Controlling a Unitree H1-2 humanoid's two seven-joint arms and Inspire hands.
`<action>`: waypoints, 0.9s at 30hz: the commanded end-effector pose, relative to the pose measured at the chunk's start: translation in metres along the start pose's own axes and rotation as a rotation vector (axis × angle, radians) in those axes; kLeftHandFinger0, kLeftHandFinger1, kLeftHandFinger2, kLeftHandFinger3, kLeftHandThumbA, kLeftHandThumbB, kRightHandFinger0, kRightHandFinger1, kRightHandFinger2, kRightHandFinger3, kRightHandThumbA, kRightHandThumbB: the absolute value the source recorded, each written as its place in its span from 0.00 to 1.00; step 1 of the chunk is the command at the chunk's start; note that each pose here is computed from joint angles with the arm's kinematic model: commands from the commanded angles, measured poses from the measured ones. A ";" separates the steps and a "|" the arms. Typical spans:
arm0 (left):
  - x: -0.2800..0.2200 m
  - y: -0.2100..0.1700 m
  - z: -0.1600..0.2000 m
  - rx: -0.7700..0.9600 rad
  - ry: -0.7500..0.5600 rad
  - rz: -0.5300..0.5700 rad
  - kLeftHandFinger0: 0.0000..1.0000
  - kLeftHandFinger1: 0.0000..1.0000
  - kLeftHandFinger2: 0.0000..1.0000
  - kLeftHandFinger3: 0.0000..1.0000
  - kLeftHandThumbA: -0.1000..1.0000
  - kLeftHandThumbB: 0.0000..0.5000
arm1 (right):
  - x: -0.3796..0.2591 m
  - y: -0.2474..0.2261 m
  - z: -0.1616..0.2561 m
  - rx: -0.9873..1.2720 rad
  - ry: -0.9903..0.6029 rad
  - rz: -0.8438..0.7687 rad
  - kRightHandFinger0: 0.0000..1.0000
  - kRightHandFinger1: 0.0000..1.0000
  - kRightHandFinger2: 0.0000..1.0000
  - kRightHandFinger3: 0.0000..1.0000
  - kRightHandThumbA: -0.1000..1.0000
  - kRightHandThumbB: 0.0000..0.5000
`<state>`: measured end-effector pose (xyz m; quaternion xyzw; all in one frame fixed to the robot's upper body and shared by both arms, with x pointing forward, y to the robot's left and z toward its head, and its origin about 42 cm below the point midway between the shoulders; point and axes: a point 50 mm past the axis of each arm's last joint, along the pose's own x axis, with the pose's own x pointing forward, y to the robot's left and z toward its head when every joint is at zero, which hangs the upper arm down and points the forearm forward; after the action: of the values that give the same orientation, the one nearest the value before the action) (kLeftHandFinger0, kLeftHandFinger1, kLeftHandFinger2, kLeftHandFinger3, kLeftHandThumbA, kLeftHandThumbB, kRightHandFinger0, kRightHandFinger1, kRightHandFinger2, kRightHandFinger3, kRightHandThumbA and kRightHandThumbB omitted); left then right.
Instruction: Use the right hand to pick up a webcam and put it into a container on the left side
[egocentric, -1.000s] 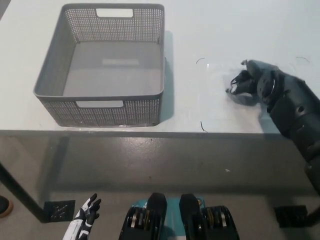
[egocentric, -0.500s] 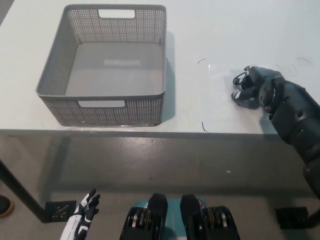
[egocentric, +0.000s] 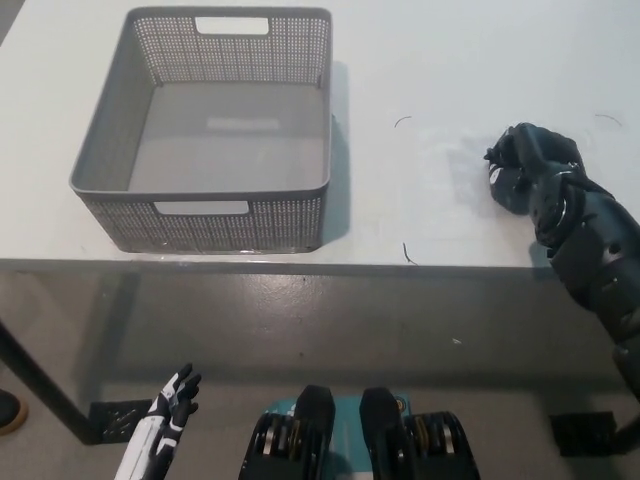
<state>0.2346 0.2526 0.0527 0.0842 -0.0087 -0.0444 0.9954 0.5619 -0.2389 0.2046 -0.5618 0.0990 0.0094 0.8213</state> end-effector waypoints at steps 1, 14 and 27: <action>0.005 0.009 0.009 0.021 -0.058 0.008 1.00 1.00 1.00 1.00 0.96 0.03 | 0.004 -0.023 0.007 0.061 -0.039 -0.114 0.03 0.14 0.27 0.54 0.00 0.44; 0.010 0.012 0.011 0.026 -0.062 0.015 1.00 1.00 1.00 1.00 0.95 0.01 | 0.008 -0.120 0.066 0.179 -0.217 -0.386 0.00 0.30 0.75 0.74 0.00 0.35; 0.012 0.014 0.012 0.040 -0.057 0.012 1.00 1.00 1.00 1.00 0.95 0.00 | -0.024 -0.223 0.166 0.263 -0.506 -0.578 0.00 0.38 0.80 0.88 0.00 0.37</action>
<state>0.2450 0.2575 0.0597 0.0903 -0.0219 -0.0367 0.9950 0.5982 -0.1909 0.3900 -0.4692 -0.1603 -0.0801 0.8647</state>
